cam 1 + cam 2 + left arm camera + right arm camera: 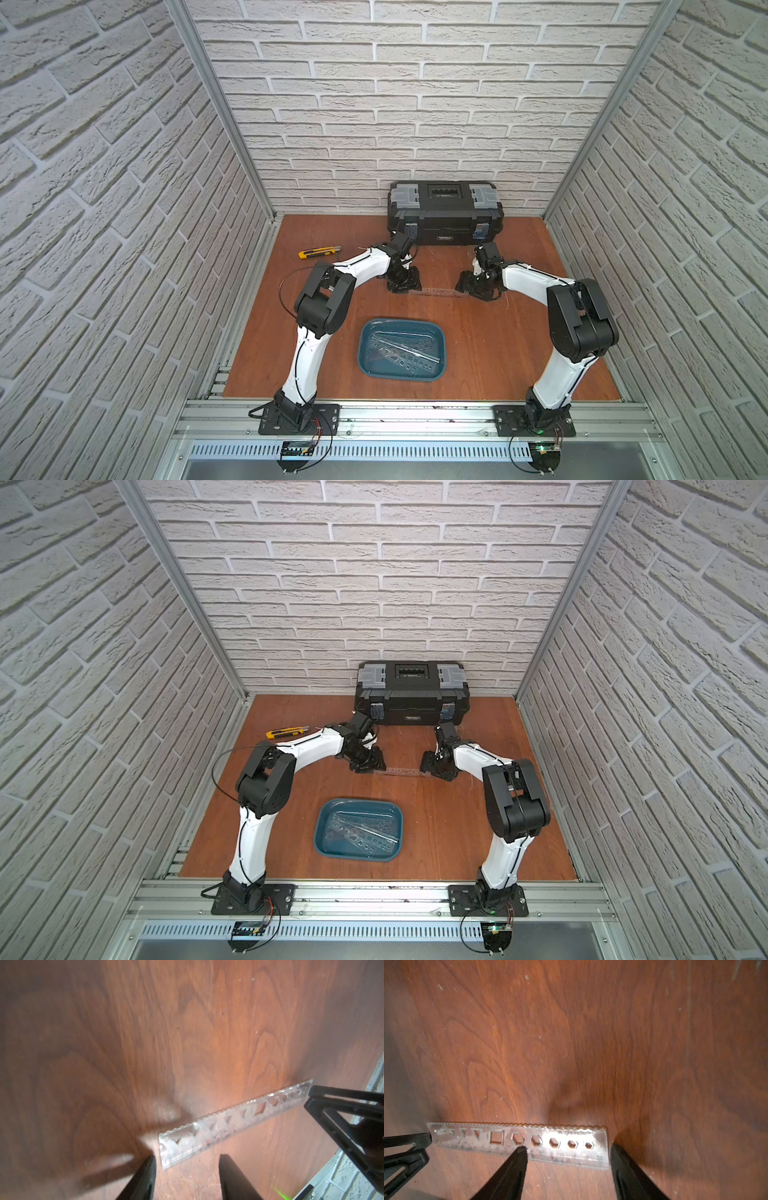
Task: Put the scattered rulers into the storage box
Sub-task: Pick up the ruler from the center of the board.
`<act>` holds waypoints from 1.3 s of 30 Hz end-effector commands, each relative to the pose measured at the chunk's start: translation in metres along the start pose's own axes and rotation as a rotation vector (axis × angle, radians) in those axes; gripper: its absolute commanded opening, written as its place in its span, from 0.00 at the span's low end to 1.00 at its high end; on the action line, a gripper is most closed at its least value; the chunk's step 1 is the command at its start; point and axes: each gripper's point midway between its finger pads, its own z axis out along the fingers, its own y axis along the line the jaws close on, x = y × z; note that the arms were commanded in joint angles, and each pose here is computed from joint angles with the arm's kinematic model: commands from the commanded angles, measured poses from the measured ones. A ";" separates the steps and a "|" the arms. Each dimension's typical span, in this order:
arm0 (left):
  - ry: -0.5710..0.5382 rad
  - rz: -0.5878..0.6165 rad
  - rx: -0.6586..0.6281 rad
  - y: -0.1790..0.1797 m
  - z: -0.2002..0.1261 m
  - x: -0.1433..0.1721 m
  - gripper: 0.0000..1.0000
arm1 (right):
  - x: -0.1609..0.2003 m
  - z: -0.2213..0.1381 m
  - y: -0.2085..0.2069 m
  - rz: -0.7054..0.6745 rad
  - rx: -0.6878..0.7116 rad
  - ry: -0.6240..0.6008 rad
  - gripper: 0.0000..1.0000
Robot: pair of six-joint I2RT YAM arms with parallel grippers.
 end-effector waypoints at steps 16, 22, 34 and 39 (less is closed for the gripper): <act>0.062 0.019 -0.009 -0.002 0.030 0.008 0.53 | 0.045 0.056 0.043 -0.061 -0.154 0.176 0.67; 0.062 0.019 -0.008 -0.003 0.030 0.008 0.52 | 0.048 0.061 0.048 -0.061 -0.171 0.192 0.67; 0.043 0.157 -0.122 0.006 0.024 0.012 0.52 | 0.048 0.057 0.063 -0.030 -0.240 0.211 0.55; 0.040 0.216 -0.217 0.018 0.023 0.008 0.48 | 0.050 0.057 0.061 -0.038 -0.230 0.222 0.47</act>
